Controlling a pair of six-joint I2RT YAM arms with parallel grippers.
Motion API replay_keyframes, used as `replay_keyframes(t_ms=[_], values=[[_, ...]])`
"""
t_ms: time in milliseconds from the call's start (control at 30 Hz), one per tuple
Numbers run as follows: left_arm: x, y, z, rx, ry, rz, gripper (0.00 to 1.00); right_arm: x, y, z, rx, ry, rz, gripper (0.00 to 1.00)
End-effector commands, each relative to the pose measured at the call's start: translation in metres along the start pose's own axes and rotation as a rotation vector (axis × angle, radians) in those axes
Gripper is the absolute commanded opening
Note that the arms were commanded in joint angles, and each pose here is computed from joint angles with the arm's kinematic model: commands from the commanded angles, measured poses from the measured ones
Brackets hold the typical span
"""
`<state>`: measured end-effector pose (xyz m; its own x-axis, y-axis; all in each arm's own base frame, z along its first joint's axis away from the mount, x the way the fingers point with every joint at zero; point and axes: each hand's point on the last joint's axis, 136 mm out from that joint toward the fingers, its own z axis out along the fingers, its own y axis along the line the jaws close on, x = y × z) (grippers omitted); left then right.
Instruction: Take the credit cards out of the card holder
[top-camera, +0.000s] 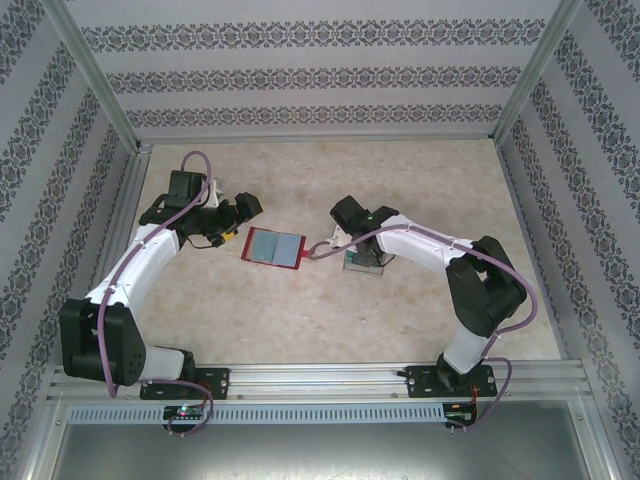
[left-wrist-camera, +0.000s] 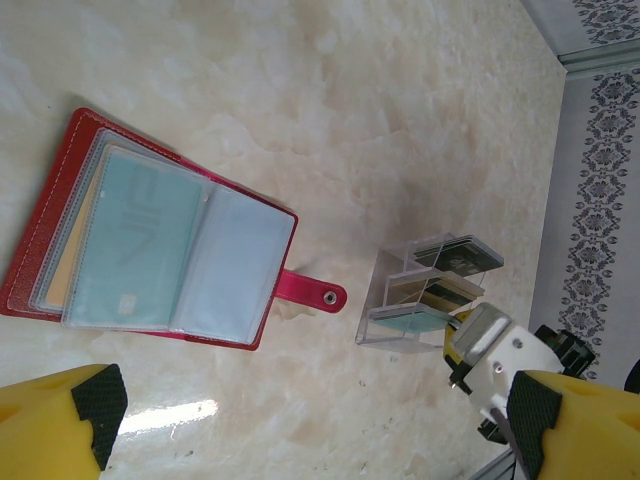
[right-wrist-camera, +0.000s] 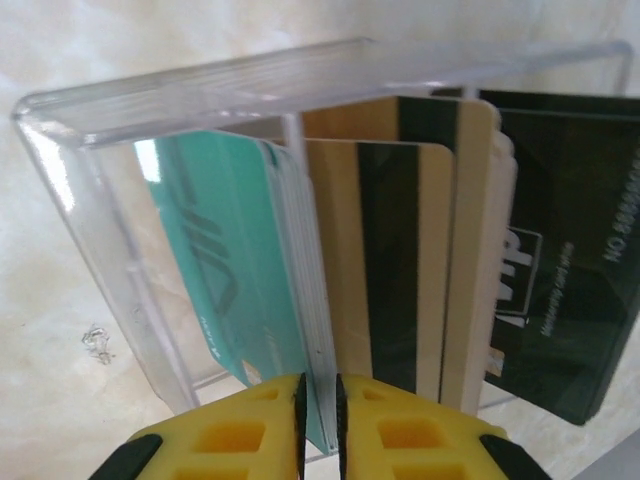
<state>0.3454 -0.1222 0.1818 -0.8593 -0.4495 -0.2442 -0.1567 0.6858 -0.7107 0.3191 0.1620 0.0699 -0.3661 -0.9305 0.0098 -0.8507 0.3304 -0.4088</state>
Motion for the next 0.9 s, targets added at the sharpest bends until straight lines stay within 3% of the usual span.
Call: replay_keyframes(t_ms=[0,267,467,733,867], values=[[0.005,0.001,0.002,-0.009,0.019,0.011,1.0,-0.001,-0.018,-0.022,0.049,-0.037,0.127,0.21],[0.006,0.015,0.019,-0.045,0.072,0.017,0.99,-0.04,-0.015,-0.086,-0.009,-0.328,0.402,0.23],[0.012,0.036,0.042,-0.086,0.135,-0.004,0.87,-0.094,0.0,-0.109,-0.197,-0.522,0.712,0.24],[0.016,0.061,0.066,-0.133,0.185,-0.038,0.74,-0.17,0.043,-0.067,-0.456,-0.449,0.981,0.22],[0.019,0.066,0.077,-0.124,0.211,-0.061,0.71,-0.188,0.051,-0.04,-0.49,-0.4,1.063,0.22]])
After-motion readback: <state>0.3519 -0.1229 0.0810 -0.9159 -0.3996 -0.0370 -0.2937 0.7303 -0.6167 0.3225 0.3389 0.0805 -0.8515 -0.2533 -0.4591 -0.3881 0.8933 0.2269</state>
